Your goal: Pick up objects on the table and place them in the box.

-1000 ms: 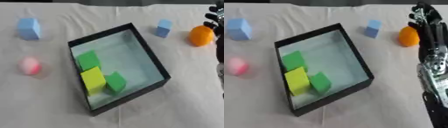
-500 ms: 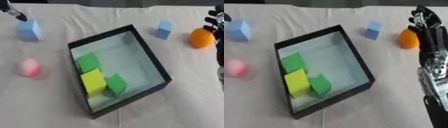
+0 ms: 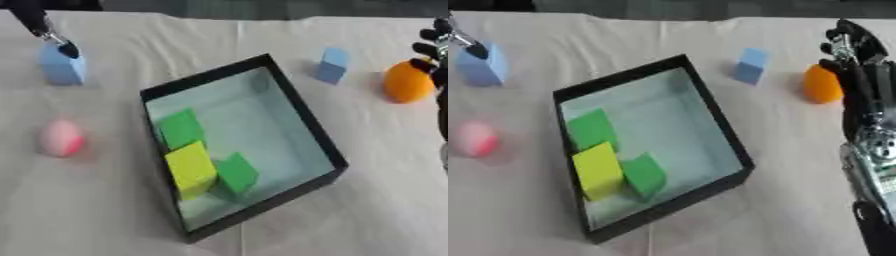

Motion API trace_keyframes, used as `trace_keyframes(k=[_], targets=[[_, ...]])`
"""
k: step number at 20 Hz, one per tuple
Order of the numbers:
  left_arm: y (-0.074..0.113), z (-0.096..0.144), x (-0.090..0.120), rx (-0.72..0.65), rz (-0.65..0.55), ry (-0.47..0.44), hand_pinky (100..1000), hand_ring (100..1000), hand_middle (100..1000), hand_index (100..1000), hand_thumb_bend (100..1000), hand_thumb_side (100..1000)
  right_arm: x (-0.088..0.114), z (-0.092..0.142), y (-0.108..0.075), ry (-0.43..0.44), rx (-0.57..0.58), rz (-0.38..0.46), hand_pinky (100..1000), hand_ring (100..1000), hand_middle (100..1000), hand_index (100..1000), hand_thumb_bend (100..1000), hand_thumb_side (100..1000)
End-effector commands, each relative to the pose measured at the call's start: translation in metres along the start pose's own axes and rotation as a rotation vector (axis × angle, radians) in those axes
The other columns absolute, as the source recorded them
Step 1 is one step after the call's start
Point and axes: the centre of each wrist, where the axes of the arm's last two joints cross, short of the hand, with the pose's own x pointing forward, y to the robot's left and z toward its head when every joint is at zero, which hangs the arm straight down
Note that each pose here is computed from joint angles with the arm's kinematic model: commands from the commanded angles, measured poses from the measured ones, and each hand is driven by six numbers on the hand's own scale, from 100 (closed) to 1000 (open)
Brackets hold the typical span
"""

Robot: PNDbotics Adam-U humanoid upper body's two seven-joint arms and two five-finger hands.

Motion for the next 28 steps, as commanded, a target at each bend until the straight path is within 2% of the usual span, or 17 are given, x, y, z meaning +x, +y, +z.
trace_keyframes(k=[1, 9, 17, 28], targets=[[0.01, 0.01, -0.01, 0.02, -0.036, 0.056, 908, 927, 827, 873, 831, 287, 0.011, -0.004, -0.003, -0.043, 0.012, 0.018, 822, 834, 786, 864, 100, 672], [0.005, 0.007, -0.017, 0.006, -0.015, 0.089, 924, 928, 817, 865, 764, 185, 0.012, -0.004, -0.001, -0.044, 0.02, 0.015, 822, 830, 782, 863, 100, 672], [0.002, 0.006, -0.025, -0.003, 0.039, 0.106, 915, 929, 826, 863, 758, 188, 0.014, -0.005, 0.001, -0.051, 0.023, 0.008, 822, 828, 778, 862, 100, 671], [-0.002, 0.007, -0.034, 0.0, 0.043, 0.164, 913, 934, 828, 864, 785, 149, 0.016, -0.006, 0.004, -0.056, 0.028, 0.0, 822, 825, 775, 861, 100, 671]])
